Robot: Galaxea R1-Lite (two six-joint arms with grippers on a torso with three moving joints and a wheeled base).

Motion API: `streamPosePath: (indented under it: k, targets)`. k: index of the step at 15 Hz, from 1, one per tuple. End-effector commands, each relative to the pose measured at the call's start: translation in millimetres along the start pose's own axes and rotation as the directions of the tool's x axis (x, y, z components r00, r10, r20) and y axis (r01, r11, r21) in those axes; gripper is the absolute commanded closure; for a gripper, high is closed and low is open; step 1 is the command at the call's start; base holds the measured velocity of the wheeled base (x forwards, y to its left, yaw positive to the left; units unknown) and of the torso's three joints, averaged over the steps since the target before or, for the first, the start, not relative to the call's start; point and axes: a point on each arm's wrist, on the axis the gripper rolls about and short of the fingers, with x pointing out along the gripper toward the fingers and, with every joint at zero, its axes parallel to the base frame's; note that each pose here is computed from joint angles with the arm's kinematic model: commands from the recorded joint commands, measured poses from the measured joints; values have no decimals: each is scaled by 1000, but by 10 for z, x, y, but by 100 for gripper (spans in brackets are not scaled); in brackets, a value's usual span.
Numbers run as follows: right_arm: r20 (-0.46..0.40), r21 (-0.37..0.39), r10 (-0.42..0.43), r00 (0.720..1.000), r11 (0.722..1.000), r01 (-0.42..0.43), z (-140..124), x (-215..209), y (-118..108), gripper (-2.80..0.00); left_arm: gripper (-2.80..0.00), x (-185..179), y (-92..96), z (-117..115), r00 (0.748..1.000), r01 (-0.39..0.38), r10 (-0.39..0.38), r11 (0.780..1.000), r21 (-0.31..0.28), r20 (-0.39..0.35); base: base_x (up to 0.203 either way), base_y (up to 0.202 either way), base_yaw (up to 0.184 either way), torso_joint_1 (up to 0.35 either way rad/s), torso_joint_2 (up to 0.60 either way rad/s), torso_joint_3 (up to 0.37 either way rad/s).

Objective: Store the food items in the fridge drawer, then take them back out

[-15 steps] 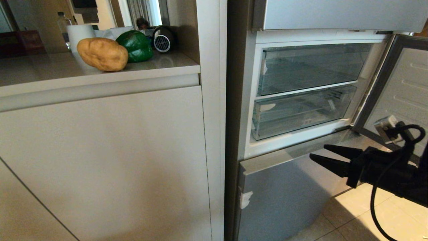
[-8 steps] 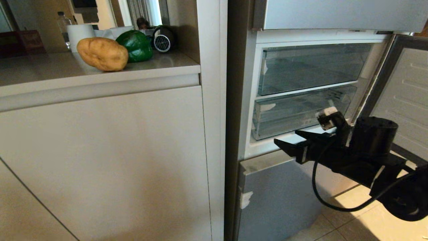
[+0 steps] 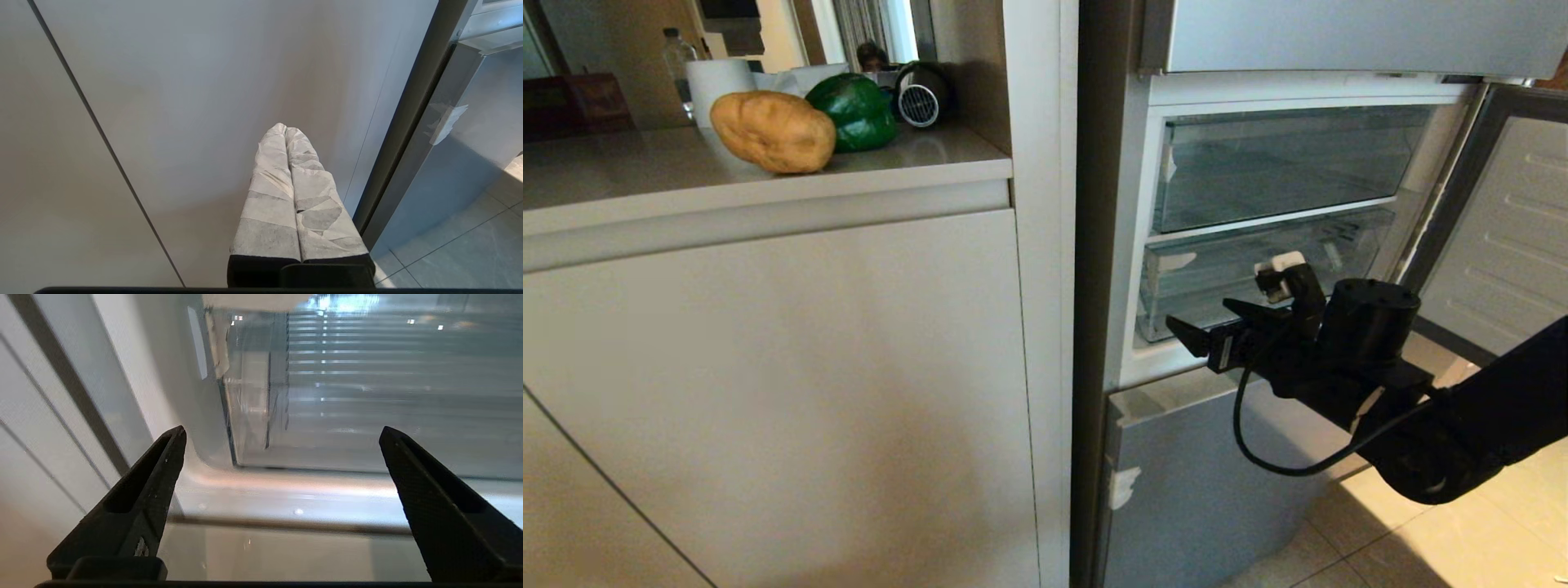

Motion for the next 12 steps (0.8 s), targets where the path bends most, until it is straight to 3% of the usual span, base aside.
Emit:
streamPosePath:
  k: [1,12]
  targets:
    - [16,-2,4,1000,1000,-4,3,63,-2,-280,0,0,0,0,1000,0,0,1000,0,0,0,0,0,0,0,0]
    - [67,-5,10,998,1000,-10,84,267,28,-280,0,0,0,0,1000,0,0,1000,0,0,0,0,0,0,0,0]
